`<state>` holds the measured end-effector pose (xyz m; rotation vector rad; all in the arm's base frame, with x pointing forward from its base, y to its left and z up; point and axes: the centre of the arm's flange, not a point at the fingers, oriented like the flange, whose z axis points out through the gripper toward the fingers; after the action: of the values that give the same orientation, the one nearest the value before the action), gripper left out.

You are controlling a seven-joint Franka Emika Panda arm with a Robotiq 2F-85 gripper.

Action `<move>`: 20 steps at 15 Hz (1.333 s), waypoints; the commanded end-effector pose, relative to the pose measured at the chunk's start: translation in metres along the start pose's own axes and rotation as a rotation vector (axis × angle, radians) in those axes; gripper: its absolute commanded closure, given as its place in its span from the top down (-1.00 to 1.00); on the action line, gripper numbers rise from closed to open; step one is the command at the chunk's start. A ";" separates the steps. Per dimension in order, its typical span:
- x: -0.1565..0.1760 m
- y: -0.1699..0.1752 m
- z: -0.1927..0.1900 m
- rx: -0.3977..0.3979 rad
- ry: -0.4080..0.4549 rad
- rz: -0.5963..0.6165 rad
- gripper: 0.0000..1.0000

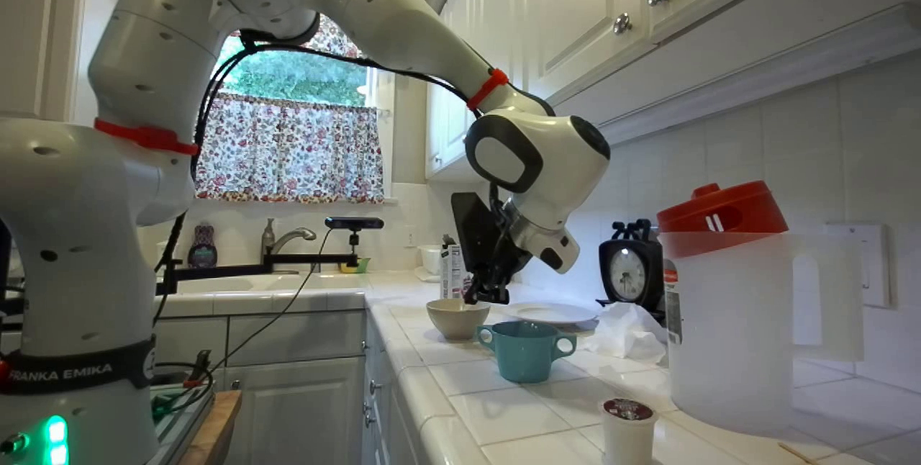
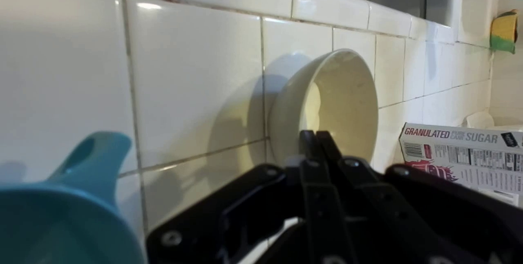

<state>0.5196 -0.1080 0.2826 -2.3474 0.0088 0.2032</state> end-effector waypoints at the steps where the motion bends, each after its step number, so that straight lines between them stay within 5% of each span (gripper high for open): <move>1: 0.015 -0.002 -0.005 -0.007 -0.041 0.006 -0.99; 20: 0.025 -0.015 -0.027 0.098 -0.032 -0.116 -0.99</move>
<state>0.5452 -0.1099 0.3053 -2.2848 -0.0923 0.2026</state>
